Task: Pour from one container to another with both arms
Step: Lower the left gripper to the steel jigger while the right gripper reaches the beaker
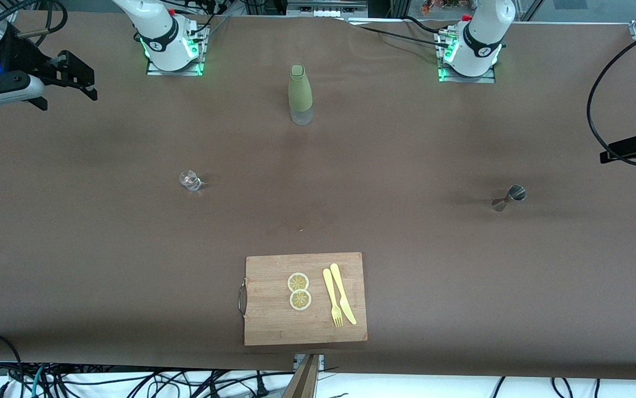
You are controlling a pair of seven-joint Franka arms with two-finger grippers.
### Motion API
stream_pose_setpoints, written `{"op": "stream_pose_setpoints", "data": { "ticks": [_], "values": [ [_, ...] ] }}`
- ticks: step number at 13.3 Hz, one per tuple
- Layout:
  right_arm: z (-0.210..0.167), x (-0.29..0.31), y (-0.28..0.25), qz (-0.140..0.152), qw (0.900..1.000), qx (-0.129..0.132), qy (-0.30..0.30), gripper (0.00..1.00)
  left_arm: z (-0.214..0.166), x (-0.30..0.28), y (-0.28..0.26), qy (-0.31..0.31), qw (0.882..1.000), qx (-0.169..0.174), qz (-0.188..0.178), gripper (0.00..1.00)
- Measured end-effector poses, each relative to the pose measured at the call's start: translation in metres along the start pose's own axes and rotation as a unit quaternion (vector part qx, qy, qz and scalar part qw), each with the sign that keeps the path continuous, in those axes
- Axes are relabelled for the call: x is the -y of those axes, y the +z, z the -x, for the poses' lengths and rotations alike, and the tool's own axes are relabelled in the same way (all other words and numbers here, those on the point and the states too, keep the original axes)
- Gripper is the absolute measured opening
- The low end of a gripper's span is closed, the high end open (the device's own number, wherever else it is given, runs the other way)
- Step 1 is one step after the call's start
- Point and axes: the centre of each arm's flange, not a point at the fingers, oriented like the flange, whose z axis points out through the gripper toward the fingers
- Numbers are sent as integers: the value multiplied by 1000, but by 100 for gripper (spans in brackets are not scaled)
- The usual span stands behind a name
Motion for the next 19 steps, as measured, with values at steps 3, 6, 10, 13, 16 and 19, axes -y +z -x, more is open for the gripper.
{"op": "stream_pose_setpoints", "data": {
  "ticks": [3,6,10,13,16,19],
  "values": [
    [0,0,0,0,1000,0,0,100,-4,46,40,117,992,24,40,100],
    [0,0,0,0,1000,0,0,100,-7,75,68,248,965,17,87,100],
    [0,1,1,-3,1000,1,-19,100,-3,111,107,351,921,-27,168,100],
    [0,1,1,-4,999,1,-46,100,2,144,148,412,876,-81,237,100],
    [0,1,2,-4,997,1,-76,100,0,178,198,473,823,-142,282,100],
    [-2,-8,5,-6,990,4,-144,100,-3,196,243,521,767,-203,317,100]
  ]
}}
